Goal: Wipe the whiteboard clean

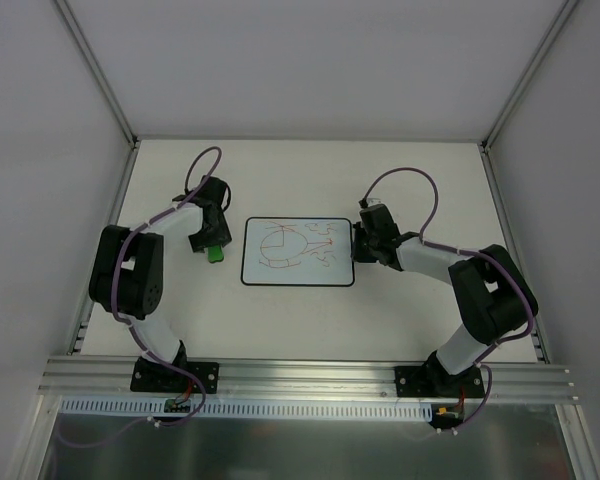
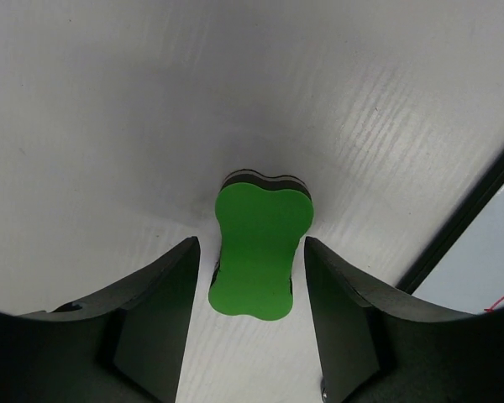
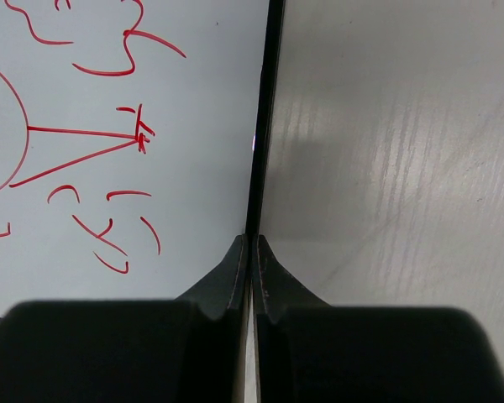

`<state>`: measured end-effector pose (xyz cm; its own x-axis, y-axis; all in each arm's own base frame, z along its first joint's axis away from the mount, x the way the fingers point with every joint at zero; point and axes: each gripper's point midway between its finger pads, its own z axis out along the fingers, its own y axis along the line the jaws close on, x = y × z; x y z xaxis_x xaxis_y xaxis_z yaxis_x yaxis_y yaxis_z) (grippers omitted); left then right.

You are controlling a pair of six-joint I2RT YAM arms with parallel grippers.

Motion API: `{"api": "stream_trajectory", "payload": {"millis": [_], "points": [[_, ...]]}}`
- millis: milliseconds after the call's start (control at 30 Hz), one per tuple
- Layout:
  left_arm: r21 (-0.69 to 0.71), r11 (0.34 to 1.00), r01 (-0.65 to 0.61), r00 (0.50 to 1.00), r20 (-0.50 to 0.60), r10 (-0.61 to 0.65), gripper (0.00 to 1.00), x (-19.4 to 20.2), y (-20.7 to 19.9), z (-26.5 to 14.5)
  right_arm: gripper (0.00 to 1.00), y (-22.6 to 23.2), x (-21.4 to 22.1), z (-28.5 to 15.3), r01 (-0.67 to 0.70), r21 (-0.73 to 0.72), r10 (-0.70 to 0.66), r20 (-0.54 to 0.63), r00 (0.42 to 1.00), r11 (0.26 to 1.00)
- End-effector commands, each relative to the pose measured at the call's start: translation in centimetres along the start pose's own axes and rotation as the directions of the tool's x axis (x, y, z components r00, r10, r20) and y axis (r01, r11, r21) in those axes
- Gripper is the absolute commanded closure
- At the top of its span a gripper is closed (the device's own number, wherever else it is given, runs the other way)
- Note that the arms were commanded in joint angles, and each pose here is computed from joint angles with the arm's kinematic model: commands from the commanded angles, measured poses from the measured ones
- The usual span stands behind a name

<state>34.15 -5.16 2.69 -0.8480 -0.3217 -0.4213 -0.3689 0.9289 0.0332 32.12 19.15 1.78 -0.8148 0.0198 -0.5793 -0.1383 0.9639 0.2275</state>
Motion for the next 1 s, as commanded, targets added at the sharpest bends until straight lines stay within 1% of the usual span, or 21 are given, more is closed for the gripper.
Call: {"api": "stream_trajectory", "payload": {"millis": [0,100,233,267,300,400,433,500,533,567,667,800,967], "points": [[-0.018,1.0,0.02,0.999,0.042,-0.019,0.47,-1.5,-0.2,-0.1,0.98,-2.1,6.0,0.0,0.026,0.068,-0.013,-0.182,0.983,0.997],[-0.014,1.0,0.021,0.999,0.043,-0.02,0.52,-1.6,-0.4,-0.1,0.99,-2.1,5.9,0.0,0.027,0.066,-0.015,-0.183,0.983,0.997],[-0.01,1.0,0.014,0.999,0.032,-0.013,0.63,-1.3,-0.5,0.1,0.98,-2.1,6.0,0.0,0.027,0.065,-0.015,-0.182,0.983,0.998],[-0.005,1.0,0.014,1.0,0.025,-0.014,0.67,-1.1,-0.6,0.2,0.99,-2.1,5.9,0.0,0.027,0.067,-0.015,-0.179,0.984,0.997],[-0.001,1.0,0.012,1.0,0.02,-0.012,0.77,-0.9,-0.7,0.2,0.98,-2.1,5.9,0.1,0.03,0.067,-0.018,-0.179,0.984,0.997],[0.033,0.999,0.002,1.0,0.011,-0.003,0.94,-0.8,-1.4,-0.1,0.98,-2.2,5.9,0.1,0.032,0.07,-0.019,-0.179,0.984,0.997],[0.057,0.998,-0.032,0.999,0.027,0.03,0.99,-0.9,-2.5,-0.8,0.99,-2.1,5.8,0.1,0.034,0.068,-0.021,-0.177,0.984,0.997],[0.108,0.992,-0.071,0.997,0.038,0.067,1.0,-0.8,-4.4,-1.7,0.99,-2.2,5.7,0.2,0.034,0.072,-0.021,-0.175,0.984,0.997],[0.148,0.984,-0.102,0.994,0.055,0.095,1.0,-0.9,-6.2,-2.6,0.99,-2.2,5.6,0.2,0.037,0.069,-0.024,-0.171,0.985,0.997],[0.17,0.978,-0.121,0.992,0.063,0.112,1.0,-0.9,-7.3,-3.1,0.99,-2.3,5.5,0.2,0.039,0.075,-0.026,-0.167,0.986,0.996],[0.202,0.961,-0.191,0.981,0.074,0.179,1.0,-0.3,-10.2,-3.4,1.0,-2.5,5.0,0.5,0.048,0.09,-0.035,-0.146,0.989,0.995],[0.202,0.951,-0.233,0.972,0.06,0.226,1.0,0.7,-12.3,-2.4,1.0,-2.4,4.9,0.7,0.053,0.088,-0.039,-0.148,0.988,0.995],[0.183,0.95,-0.253,0.966,0.001,0.257,1.0,2.8,-13.8,0.1,1.0,-2.1,4.6,0.8,0.044,0.081,-0.032,-0.143,0.989,0.996]]}}
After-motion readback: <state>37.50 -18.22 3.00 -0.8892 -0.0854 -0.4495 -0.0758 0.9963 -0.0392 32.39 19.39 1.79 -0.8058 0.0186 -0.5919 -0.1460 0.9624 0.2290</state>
